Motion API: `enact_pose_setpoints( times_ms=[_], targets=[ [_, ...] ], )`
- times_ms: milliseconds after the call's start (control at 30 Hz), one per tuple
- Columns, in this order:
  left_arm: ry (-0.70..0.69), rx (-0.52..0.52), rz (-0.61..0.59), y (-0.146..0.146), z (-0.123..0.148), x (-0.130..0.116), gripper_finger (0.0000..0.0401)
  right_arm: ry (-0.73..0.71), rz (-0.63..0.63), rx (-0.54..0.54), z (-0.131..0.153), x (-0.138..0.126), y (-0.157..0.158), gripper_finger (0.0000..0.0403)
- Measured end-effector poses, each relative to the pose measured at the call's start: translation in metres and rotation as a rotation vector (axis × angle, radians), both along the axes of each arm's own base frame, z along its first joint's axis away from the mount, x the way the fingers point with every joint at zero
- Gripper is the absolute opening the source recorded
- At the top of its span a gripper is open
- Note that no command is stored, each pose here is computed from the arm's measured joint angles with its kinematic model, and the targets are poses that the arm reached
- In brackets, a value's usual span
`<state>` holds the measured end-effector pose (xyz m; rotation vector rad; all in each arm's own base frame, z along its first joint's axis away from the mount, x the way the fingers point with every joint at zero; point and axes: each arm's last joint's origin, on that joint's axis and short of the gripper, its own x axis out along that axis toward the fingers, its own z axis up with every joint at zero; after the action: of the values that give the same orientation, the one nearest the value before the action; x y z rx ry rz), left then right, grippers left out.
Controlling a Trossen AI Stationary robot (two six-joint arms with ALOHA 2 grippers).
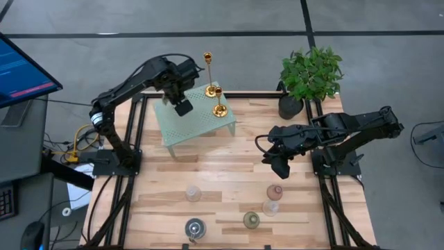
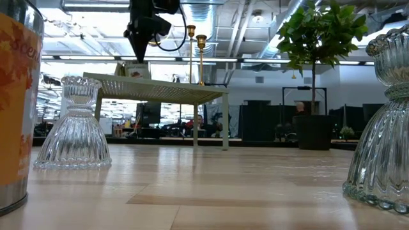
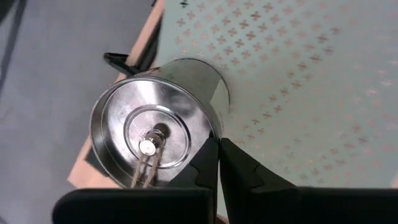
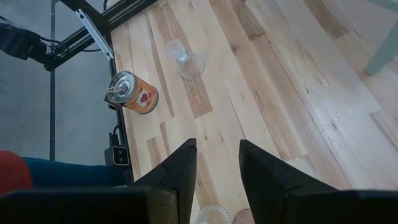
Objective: Pick & Place candle stick holders
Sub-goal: Put the green scented candle on the shelf
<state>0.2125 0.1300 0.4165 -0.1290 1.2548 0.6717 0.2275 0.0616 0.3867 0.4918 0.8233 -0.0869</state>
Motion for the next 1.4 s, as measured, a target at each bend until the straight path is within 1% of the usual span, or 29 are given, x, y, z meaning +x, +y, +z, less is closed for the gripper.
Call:
enact_pose_setpoints(
  times_ms=[533,600,1200,1400],
  targets=[
    [0.015,0.010,-0.009,0.0024,-0.0003,-0.0009,0.0006,0.000,0.001,0.000,0.0000,0.0000,0.0000,0.0111],
    [0.021,0.012,-0.024,0.0023,-0.0003,-0.0009,0.0007,0.000,0.001,0.000,0.0000,0.0000,0.0000,0.0111],
    [0.035,0.032,-0.023,0.0027,0.0000,-0.0012,0.0050,0.000,0.001,0.000,0.0000,0.0000,0.0000,0.0111],
    [0.036,0.041,-0.027,0.0007,0.0007,-0.0010,0.0084,0.000,0.001,0.000,0.0000,0.0000,0.0000,0.0111]
  ],
)
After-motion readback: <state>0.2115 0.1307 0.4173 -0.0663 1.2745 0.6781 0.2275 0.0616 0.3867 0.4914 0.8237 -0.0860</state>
